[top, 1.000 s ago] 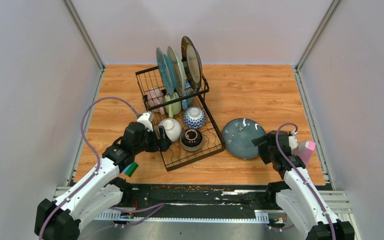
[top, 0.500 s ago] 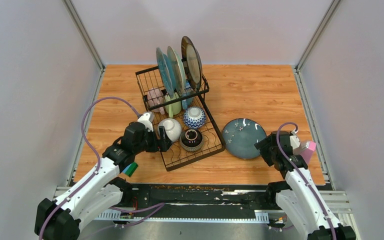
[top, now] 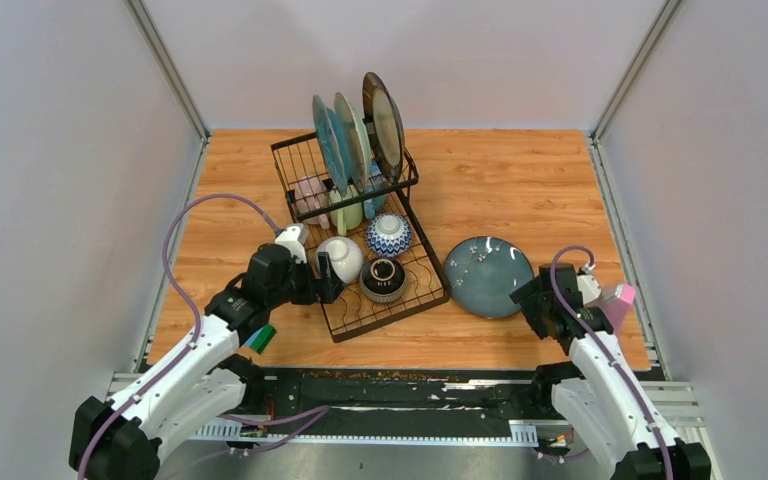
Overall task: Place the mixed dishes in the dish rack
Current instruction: Pick up the plate at the center of the board.
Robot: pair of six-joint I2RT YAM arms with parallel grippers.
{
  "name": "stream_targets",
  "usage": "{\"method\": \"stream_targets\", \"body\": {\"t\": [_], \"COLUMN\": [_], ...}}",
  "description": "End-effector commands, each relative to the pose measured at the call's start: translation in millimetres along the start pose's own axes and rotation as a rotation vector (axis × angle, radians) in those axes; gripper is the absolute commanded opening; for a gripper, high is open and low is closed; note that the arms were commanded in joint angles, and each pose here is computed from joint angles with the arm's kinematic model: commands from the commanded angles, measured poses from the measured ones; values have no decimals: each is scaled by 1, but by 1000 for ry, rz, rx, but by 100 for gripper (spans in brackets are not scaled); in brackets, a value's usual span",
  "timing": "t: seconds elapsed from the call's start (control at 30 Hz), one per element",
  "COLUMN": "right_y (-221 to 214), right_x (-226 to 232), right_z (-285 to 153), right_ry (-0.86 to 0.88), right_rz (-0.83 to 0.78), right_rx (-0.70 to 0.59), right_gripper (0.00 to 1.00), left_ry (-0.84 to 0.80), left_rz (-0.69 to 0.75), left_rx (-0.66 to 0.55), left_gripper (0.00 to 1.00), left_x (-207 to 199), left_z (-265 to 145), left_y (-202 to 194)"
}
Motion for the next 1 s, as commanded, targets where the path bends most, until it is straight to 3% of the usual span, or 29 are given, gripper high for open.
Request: {"method": "stream_targets", "body": {"t": [0.0, 0.2, 0.33, 0.97], "right_y": [0, -6, -9, -13], "right_x": [1, 21, 22, 23], "right_z": [3, 13, 24, 54], "right_ry": [-4, 164, 173, 307], "right_rz": [15, 17, 40, 151], "right_rx": [5, 26, 22, -100], "right_gripper": [62, 56, 46, 26], "left_ry": [-24, -30, -30, -49], "left_rz": [6, 1, 3, -4], "left_rx": [-33, -35, -38, -32], "left_gripper": [100, 100, 100, 100], "left_x": [-8, -9, -9, -13], "left_z": [-3, -3, -3, -1], "left_y": [11, 11, 12, 13]}}
Point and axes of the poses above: each gripper's point midway between its finger pads, its own z axis out along the fingers, its own x axis along the line the jaws close on, y = z × x, the point moved 5 cm from there along -z, back along the fingers, and after that the axes turned 9 degrees about -z, right-handed, at the moved point
